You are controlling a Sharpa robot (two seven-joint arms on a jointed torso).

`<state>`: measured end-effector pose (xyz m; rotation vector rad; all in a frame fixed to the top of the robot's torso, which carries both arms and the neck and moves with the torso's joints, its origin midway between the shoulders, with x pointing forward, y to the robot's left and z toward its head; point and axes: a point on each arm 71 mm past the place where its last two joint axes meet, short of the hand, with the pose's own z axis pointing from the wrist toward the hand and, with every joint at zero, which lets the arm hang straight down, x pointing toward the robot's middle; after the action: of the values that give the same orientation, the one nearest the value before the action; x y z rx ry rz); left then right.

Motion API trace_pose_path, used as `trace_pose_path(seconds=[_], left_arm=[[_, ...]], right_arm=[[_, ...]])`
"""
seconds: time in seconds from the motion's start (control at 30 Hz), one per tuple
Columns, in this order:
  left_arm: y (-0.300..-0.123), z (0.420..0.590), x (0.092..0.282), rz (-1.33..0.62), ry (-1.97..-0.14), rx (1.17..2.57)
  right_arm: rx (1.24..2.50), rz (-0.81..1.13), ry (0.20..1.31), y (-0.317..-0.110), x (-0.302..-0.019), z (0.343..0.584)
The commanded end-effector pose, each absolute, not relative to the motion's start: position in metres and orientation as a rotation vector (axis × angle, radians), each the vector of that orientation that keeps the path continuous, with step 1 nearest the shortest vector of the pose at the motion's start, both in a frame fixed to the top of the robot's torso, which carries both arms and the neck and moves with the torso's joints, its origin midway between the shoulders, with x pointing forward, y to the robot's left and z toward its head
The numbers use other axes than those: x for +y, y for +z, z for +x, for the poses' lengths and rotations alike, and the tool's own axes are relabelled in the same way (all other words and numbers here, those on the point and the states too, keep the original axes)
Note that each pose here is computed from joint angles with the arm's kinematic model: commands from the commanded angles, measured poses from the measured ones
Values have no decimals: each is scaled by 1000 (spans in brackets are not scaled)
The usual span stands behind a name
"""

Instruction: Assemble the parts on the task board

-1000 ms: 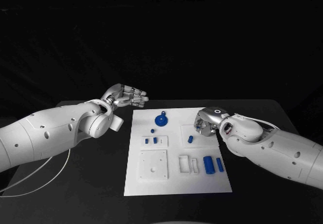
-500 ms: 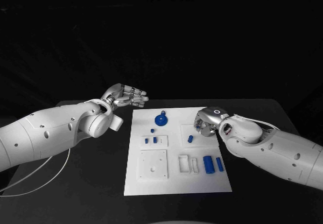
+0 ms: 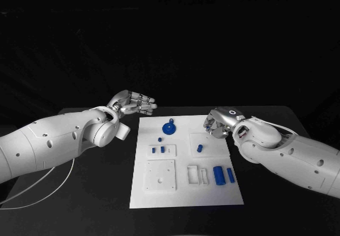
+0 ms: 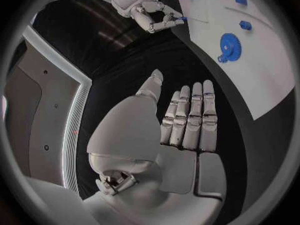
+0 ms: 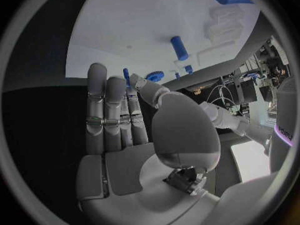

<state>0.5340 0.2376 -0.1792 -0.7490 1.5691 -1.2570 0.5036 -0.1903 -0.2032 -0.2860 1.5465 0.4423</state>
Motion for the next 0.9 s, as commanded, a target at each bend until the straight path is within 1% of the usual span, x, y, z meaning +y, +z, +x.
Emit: trace_pose_path(seconds=[0.03,0.27,0.37,0.6,0.73,0.9], left_arm=[[-178,535,235,-741,-1284,1568],[-179,539,238,-745,-1267,1558],[-180,542,239,-751,-1257,1550],[-186,553,237,-799,-1223,1502],[-190,559,232,-832,-1218,1483],[-195,562,224,-846,-1223,1481]], right_arm=[[1508,-230,515,-195,-190,502],[1482,-199,622,-183,-178,491],[1486,-200,691,-182,-165,479],[1514,-215,818,-196,-131,452],[1526,-224,867,-208,-113,441],[1536,-240,905,-222,-94,430]])
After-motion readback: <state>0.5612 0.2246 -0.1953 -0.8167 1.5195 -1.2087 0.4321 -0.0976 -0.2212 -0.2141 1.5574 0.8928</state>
